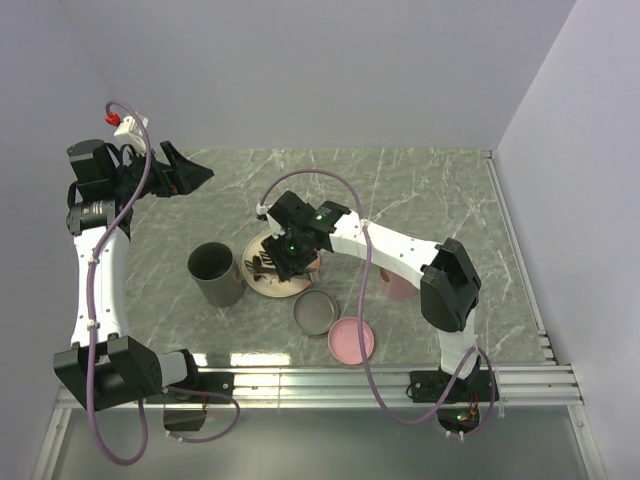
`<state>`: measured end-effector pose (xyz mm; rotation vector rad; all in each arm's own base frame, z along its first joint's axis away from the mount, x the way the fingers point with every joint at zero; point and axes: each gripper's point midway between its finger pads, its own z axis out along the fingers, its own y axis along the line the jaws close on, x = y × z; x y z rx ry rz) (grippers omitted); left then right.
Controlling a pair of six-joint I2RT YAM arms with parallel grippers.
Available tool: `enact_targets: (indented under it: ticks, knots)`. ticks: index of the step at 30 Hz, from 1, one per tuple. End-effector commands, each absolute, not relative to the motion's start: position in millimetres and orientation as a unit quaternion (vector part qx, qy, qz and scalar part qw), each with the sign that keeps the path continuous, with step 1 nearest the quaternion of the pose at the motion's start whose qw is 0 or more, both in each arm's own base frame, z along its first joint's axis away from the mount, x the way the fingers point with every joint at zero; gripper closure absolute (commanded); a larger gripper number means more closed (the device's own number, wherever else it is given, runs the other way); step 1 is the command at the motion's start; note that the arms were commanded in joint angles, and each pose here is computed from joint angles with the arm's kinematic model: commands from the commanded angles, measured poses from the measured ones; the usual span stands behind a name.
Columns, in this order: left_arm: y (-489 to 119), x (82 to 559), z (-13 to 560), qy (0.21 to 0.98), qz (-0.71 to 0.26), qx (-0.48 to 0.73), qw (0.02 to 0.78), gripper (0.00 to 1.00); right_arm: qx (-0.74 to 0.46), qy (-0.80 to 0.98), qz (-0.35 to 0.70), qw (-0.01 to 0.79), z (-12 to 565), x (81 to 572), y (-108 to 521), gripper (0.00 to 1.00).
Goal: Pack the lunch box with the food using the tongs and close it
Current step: Pick up the fake food from the plate.
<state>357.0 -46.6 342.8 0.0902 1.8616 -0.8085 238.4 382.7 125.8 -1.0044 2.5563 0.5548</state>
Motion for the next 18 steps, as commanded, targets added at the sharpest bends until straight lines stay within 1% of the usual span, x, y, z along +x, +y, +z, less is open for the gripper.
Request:
enact_targets:
  ticks: [1, 6, 10, 18]
  knots:
    - [-47, 358, 352, 0.769, -0.342, 0.050, 0.538, 0.01, -0.353, 0.895, 0.193, 0.192, 137, 246, 390, 0.47]
    - [-47, 357, 355, 0.768, -0.339, 0.052, 0.540, 0.01, -0.355, 0.894, 0.193, 0.194, 142, 243, 385, 0.49]
    - [-47, 356, 354, 0.768, -0.339, 0.051, 0.541, 0.01, -0.358, 0.889, 0.188, 0.214, 153, 245, 377, 0.53]
    - [-47, 357, 357, 0.768, -0.339, 0.052, 0.541, 0.01, -0.341, 0.896, 0.181, 0.217, 155, 258, 358, 0.61]
